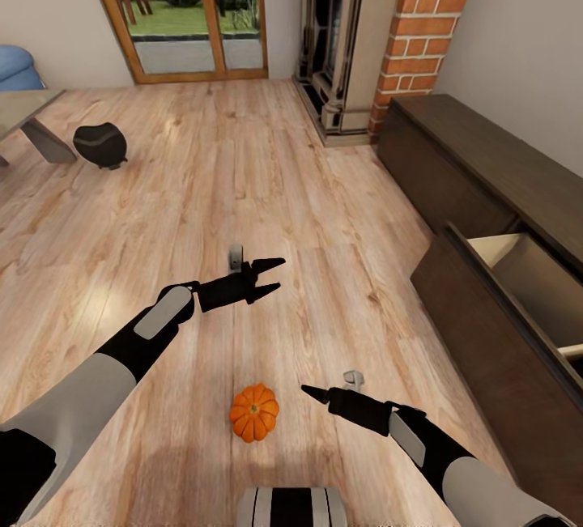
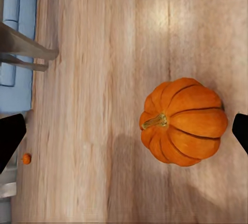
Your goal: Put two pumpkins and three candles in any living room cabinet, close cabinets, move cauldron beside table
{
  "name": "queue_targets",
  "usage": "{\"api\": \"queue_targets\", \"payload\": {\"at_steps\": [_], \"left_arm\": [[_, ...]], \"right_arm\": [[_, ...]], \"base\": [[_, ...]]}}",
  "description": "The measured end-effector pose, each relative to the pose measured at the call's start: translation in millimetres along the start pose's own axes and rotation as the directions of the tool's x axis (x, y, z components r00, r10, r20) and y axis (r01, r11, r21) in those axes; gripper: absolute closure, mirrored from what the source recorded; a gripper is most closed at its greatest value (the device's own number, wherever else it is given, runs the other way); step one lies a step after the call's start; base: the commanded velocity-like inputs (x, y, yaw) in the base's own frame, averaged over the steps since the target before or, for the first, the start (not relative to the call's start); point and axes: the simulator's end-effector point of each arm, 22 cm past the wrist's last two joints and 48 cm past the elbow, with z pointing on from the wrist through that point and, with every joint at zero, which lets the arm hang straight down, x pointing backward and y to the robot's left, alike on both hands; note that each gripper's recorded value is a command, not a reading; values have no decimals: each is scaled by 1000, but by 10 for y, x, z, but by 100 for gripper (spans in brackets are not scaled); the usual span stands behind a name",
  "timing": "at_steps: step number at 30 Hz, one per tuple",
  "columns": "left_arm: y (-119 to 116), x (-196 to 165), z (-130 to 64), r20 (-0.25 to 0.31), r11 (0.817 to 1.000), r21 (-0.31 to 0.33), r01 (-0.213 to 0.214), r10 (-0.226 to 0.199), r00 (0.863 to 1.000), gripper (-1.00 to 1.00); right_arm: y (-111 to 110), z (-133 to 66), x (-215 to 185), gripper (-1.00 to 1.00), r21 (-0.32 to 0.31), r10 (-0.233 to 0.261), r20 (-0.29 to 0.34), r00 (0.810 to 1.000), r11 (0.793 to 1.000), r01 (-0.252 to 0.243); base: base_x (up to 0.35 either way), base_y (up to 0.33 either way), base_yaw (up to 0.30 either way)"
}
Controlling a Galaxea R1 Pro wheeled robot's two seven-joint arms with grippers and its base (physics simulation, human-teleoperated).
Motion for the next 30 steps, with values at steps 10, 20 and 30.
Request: {"api": "queue_targets", "payload": {"at_steps": [10, 20, 30], "left_arm": [[271, 39, 44, -8, 999, -16, 36, -36, 999, -100], [523, 62, 71, -11, 997, -28, 70, -70, 997, -100], [799, 115, 98, -17, 993, -46, 105, -106, 994, -100]], "right_arm": [[-230, 4, 184, -100, 29, 70, -27, 997, 997, -70], [-350, 37, 501, -100, 53, 203, -131, 970, 979, -198], [-446, 88, 584, -100, 49, 214, -149, 965, 977, -209]], "base": [[0, 0, 0], [0, 0, 0], [0, 0, 0]]}}
